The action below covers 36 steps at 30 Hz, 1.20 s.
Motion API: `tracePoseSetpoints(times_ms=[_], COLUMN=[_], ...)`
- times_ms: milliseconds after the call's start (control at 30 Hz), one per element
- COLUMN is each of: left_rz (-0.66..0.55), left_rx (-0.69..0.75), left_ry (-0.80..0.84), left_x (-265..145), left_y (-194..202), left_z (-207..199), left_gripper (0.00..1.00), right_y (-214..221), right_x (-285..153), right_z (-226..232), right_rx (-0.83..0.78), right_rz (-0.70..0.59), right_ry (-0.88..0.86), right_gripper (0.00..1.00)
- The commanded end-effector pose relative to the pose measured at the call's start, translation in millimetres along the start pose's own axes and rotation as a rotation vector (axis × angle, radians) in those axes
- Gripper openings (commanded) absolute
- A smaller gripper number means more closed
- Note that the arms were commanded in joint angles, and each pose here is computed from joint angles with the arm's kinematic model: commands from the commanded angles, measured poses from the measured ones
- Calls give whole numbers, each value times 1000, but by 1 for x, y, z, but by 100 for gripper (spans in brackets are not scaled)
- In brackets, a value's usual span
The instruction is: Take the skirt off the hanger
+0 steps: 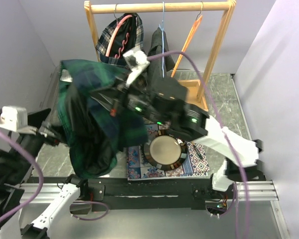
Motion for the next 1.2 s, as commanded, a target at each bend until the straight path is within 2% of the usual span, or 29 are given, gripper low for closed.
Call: tracePoseSetpoints(times_ms=[0,200,433,633,900,1100,1167], left_rz=[123,152,212,170,124,32,-5], left_rx=[50,35,39,21,13,8,9], left_ry=[198,400,357,308,375,319,297], left_x=[-5,-15,13,28,30,31,32], left_y=[16,12,28,25,23,12,8], left_z=[-7,-18,-15,-15,-20,-18,-17], left_gripper=[97,97,97,97,97,99,91], right_y=[-35,-17,-20,-9,-10,0,9], right_x=[13,34,38,37,36,32,31], right_z=[-2,-13,2,20,53,69,73], right_rx=[114,75,158,229,374,489,511], right_rz=[-163,-169,-198,-194,-245,-236,-208], right_ry=[115,209,125,49,-115,-174,-207], right_gripper=[0,0,0,0,0,0,0])
Point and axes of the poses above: each gripper's point midway between its finger pads, its own x axis out along the fingers, its own z axis along the line the jaws close on, y = z × x, the point moved 10 cm from there along -x, back along the fingers, and after that the axes turned 11 degrees about -x, right-handed, at the moved point
